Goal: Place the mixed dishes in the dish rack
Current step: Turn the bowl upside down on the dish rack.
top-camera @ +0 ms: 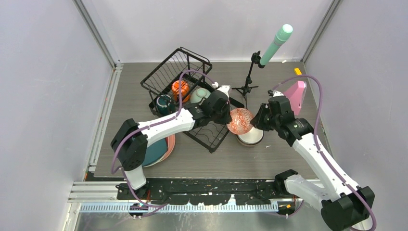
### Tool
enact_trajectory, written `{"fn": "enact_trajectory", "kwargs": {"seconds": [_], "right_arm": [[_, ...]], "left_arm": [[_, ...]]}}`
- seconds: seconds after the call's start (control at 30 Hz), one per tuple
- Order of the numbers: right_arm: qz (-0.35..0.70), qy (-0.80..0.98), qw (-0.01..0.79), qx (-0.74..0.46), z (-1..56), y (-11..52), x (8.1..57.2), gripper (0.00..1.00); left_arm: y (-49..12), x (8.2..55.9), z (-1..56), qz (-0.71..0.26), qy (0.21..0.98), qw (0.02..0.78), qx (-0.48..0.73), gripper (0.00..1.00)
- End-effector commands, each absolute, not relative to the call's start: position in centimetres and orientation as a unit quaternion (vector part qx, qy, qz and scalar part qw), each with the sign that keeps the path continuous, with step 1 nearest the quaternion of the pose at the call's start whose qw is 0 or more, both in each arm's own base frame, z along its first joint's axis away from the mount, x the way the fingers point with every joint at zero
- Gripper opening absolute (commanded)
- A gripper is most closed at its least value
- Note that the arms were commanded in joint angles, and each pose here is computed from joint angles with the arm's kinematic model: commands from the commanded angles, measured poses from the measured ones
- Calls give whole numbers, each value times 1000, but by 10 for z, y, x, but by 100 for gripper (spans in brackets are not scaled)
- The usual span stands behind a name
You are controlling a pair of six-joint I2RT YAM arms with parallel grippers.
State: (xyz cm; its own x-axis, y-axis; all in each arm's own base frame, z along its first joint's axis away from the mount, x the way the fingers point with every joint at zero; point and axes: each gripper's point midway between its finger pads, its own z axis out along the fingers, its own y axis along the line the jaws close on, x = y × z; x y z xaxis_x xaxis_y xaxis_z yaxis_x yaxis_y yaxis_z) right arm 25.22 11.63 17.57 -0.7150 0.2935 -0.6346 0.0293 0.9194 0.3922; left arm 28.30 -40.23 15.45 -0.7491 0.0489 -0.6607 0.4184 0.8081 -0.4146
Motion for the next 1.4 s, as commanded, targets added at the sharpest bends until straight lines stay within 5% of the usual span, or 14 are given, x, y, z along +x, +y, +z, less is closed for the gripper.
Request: {"fn": "enact_trajectory", "kwargs": {"seconds": [0.0,0.53,1.37], "right_arm": [[245,880,395,97,201,138,271,15],[335,875,336,100,194,174,269,70],[539,766,340,84,294,216,251,77]], "left_arm": [[-402,282,187,-323,864,357,148,0],[-386,273,220,-397,823,369,171,0],[-324,264,296,-543,723,381,194,0]]}}
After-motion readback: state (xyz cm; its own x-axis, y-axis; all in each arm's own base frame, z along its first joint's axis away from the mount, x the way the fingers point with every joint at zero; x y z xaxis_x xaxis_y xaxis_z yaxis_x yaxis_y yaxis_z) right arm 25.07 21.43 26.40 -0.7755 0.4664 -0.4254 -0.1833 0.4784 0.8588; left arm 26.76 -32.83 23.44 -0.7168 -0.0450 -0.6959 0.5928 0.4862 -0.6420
